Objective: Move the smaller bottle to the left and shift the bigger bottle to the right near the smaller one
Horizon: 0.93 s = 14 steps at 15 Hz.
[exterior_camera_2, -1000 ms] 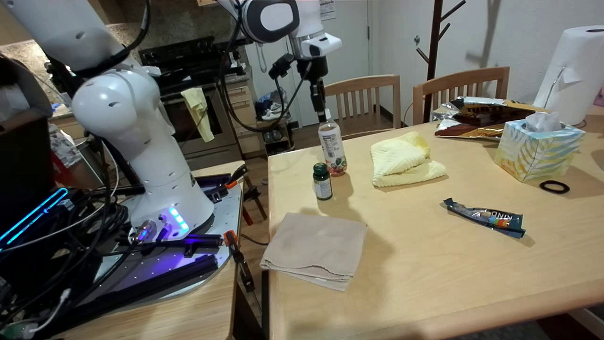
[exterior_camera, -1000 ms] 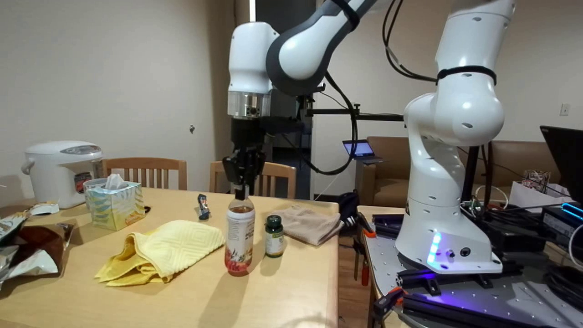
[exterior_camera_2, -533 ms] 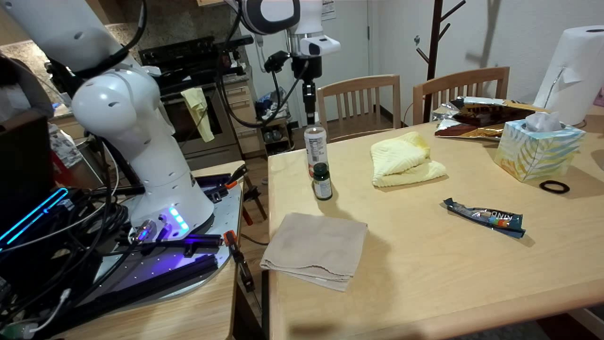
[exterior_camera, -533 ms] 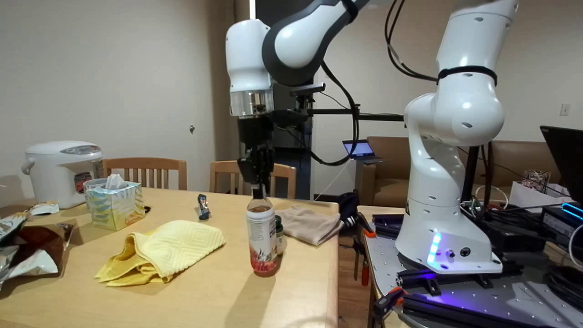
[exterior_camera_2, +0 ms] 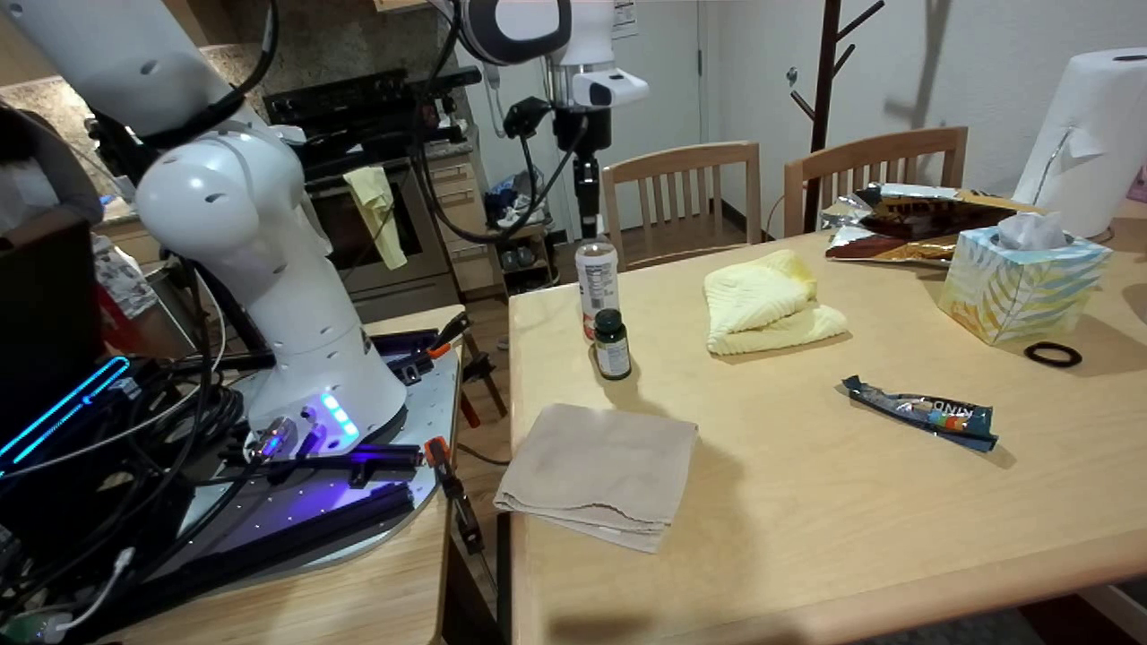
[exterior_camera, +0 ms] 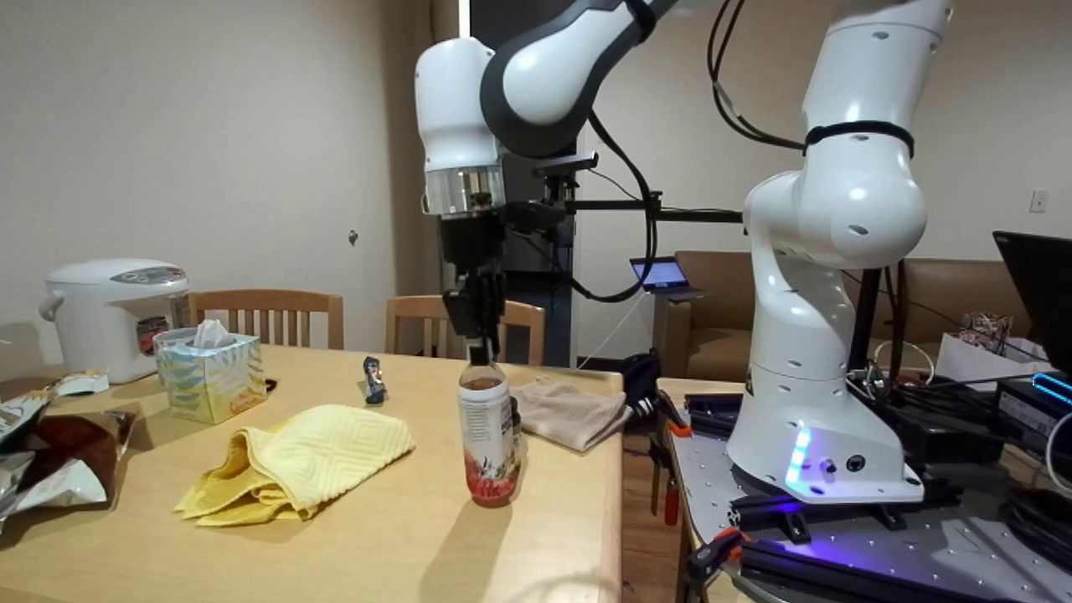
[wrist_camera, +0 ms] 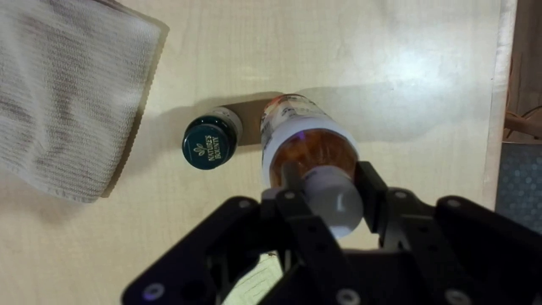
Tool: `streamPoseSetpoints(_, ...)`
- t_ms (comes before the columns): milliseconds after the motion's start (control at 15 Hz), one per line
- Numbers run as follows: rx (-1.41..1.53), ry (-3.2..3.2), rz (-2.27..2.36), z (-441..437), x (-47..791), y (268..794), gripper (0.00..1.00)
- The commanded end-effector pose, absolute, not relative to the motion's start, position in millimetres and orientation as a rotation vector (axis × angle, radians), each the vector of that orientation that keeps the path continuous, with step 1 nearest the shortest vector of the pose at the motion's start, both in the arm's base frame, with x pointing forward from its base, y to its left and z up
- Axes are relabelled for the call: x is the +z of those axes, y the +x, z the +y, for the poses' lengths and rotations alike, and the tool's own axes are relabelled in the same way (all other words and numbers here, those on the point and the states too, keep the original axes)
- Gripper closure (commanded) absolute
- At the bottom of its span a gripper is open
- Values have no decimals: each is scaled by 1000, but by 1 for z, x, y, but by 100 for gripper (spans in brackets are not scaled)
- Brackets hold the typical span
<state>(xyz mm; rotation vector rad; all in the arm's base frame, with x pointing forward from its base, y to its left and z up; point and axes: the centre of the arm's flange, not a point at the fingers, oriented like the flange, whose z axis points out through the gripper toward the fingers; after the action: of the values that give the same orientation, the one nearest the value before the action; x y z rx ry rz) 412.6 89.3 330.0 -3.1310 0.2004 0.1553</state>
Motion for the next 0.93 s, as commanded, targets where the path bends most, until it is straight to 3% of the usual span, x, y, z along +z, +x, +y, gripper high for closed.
streamPoseSetpoints(0,152,-3109,136,84,331,410,89)
streamPoseSetpoints(867,-7,-3097,134,77,310,401,89)
